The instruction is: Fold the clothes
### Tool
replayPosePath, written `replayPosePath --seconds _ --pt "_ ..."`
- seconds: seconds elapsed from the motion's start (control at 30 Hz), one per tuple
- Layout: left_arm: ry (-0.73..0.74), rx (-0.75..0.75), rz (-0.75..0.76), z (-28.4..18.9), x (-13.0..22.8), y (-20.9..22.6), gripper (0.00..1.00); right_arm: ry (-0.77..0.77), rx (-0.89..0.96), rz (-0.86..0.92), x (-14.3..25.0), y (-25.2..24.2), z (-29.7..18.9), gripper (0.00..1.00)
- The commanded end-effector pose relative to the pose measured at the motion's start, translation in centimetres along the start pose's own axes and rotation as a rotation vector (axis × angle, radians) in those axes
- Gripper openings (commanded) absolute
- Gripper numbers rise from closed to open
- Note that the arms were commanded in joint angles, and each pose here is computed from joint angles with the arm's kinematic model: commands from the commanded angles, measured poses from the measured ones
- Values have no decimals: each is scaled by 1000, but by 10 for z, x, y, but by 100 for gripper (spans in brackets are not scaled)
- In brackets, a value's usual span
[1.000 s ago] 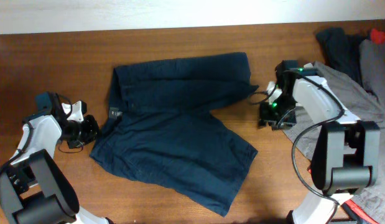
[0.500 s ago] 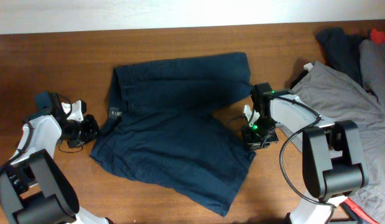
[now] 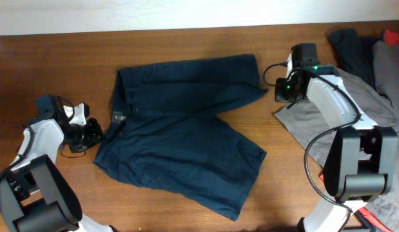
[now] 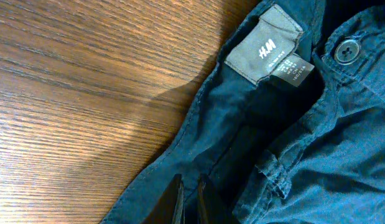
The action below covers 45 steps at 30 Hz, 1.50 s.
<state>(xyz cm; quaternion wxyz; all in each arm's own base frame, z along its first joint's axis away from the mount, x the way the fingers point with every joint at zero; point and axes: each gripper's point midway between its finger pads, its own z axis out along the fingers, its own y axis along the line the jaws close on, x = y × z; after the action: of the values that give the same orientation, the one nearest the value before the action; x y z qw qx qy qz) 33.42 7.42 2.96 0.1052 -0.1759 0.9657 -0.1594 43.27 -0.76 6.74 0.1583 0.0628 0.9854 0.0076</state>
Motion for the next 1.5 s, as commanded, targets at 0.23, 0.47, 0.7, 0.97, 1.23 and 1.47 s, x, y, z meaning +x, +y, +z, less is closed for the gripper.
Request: replayPosePath --seconds 0.23,0.47,0.7,0.97,1.23,1.47 --pt "-27 -8 31 -7 -5 -1 10 509 -134 -106 147 43 -2 60" --pt "-27 -7 31 -7 -5 -1 10 567 -143 -143 193 50 21 55" --pt "-27 -8 31 -7 -5 -1 10 577 -208 -137 200 63 21 24" --pt "-42 -7 37 -7 -9 -1 10 417 -83 -90 153 40 34 4" --pt "-111 28 34 -8 -26 -8 21 29 50 63 9 -30 3 9" --pt "-6 303 -10 -14 0 -54 29 208 -3 43 52 -11 -3 65"
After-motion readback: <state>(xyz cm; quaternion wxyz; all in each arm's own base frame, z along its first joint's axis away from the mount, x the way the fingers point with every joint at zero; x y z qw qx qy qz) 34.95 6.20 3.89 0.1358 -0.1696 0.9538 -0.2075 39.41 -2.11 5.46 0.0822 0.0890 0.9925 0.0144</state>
